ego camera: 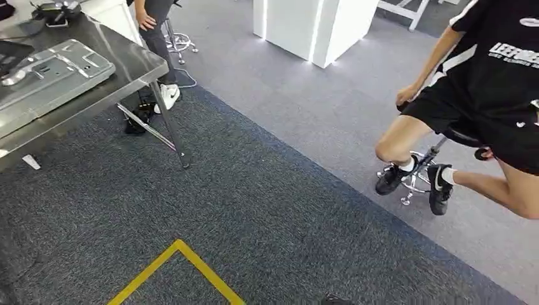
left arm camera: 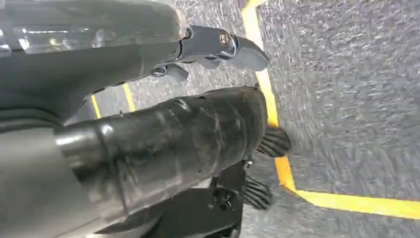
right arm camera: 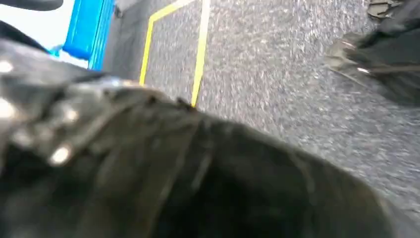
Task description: Take the parts from the cabinet and place them on the table.
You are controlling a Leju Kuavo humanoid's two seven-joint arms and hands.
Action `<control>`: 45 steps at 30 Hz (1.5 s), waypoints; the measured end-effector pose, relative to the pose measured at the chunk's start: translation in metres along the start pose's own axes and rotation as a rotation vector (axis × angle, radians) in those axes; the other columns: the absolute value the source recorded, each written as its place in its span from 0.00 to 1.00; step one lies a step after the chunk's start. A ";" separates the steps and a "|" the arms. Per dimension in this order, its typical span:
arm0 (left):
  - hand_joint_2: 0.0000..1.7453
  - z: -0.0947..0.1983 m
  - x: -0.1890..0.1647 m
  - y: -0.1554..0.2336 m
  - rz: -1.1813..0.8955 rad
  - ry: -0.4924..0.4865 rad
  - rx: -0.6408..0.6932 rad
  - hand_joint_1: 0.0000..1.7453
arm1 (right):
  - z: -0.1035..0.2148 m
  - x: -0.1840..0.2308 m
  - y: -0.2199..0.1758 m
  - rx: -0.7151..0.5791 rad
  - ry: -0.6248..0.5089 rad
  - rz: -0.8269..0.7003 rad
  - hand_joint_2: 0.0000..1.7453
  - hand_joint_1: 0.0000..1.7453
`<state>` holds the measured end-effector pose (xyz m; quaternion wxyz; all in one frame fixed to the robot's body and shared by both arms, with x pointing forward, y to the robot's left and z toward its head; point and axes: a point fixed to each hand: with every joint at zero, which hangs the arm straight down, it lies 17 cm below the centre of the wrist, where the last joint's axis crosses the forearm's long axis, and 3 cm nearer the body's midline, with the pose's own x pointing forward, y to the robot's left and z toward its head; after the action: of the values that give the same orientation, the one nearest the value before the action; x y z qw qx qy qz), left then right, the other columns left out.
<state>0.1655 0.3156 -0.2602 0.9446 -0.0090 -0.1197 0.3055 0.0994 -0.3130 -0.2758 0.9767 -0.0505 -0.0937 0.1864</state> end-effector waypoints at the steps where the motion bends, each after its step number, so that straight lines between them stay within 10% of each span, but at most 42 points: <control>1: 0.00 0.000 0.001 -0.001 0.000 -0.002 -0.001 0.00 | 0.000 0.000 0.000 0.000 0.000 0.000 0.00 0.00; 45: 0.00 0.000 0.022 -0.012 0.034 0.000 0.003 0.00 | 0.001 0.016 0.003 0.029 -0.002 -0.023 0.00 0.00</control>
<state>0.1900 0.3187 -0.2537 0.9392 -0.0097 -0.1191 0.3218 0.1128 -0.3040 -0.2728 0.9794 -0.0352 -0.0923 0.1764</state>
